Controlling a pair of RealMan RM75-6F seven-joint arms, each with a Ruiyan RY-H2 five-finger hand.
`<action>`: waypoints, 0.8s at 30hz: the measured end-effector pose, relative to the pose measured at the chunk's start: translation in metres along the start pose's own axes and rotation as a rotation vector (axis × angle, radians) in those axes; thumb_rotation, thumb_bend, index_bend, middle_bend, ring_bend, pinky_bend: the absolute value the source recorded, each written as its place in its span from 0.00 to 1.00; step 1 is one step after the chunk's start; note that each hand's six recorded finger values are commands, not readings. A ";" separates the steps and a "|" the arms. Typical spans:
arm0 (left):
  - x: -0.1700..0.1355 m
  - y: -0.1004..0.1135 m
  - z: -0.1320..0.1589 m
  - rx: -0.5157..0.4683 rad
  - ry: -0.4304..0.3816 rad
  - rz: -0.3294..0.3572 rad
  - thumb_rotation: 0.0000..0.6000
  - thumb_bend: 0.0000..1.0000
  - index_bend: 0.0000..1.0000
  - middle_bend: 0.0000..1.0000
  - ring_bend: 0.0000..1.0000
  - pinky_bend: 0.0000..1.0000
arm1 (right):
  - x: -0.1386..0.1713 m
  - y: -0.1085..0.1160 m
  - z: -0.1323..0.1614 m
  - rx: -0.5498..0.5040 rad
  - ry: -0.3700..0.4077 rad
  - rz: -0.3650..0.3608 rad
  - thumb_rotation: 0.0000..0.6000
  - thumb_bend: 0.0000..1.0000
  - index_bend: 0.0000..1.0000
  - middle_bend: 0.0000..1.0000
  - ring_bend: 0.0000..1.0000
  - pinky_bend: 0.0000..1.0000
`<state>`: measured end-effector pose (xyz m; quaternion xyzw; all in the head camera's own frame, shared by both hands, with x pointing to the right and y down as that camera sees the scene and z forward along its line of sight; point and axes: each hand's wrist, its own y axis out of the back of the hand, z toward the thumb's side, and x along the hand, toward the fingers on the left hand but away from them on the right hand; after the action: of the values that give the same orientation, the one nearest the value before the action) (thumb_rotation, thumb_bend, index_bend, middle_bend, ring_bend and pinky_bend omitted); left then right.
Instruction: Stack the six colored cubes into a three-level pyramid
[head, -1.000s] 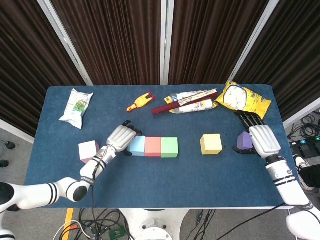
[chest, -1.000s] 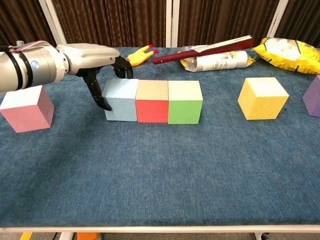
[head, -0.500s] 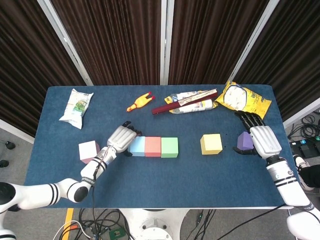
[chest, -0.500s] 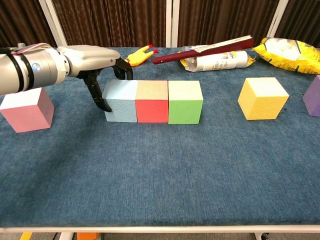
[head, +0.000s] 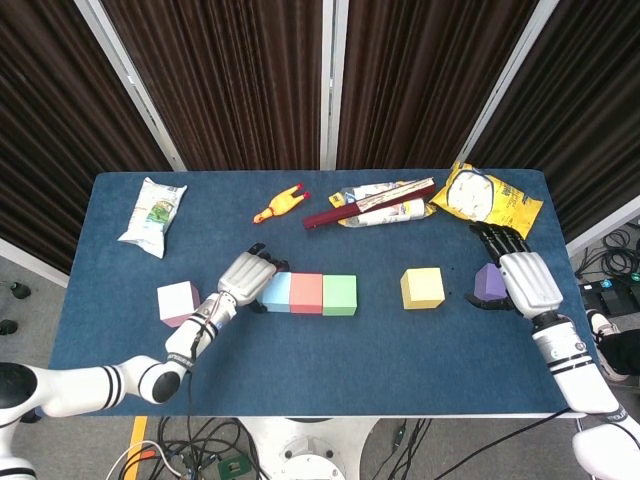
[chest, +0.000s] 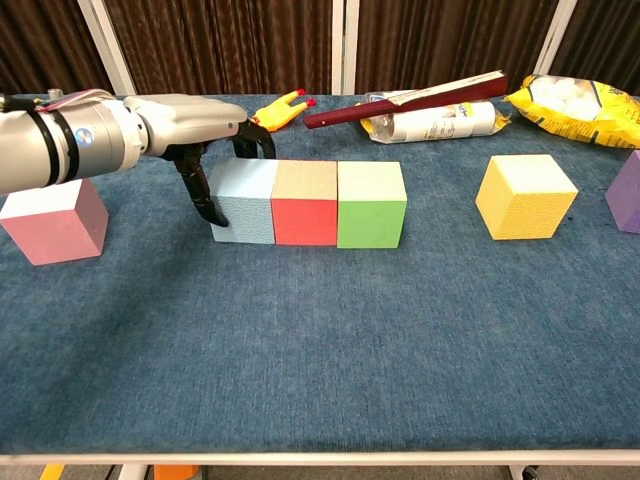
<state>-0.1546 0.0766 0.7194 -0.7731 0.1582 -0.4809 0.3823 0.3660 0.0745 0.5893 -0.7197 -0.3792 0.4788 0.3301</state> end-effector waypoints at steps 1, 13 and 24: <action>0.000 0.000 0.000 -0.001 0.002 0.001 1.00 0.00 0.19 0.30 0.24 0.12 | 0.000 0.000 0.000 0.000 0.000 0.001 1.00 0.08 0.00 0.04 0.00 0.00; -0.010 0.005 0.004 -0.014 -0.005 0.008 1.00 0.00 0.08 0.17 0.14 0.12 | 0.001 -0.001 0.000 -0.005 -0.001 0.003 1.00 0.09 0.00 0.04 0.00 0.00; -0.057 0.039 -0.030 -0.071 0.060 0.118 1.00 0.00 0.08 0.17 0.13 0.12 | 0.008 -0.021 -0.007 -0.003 -0.014 0.089 1.00 0.09 0.00 0.05 0.00 0.00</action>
<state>-0.2035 0.0729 0.6626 -0.7606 0.2320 -0.4747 0.3772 0.3700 0.0908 0.6058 -0.7329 -0.3498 0.4975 0.3048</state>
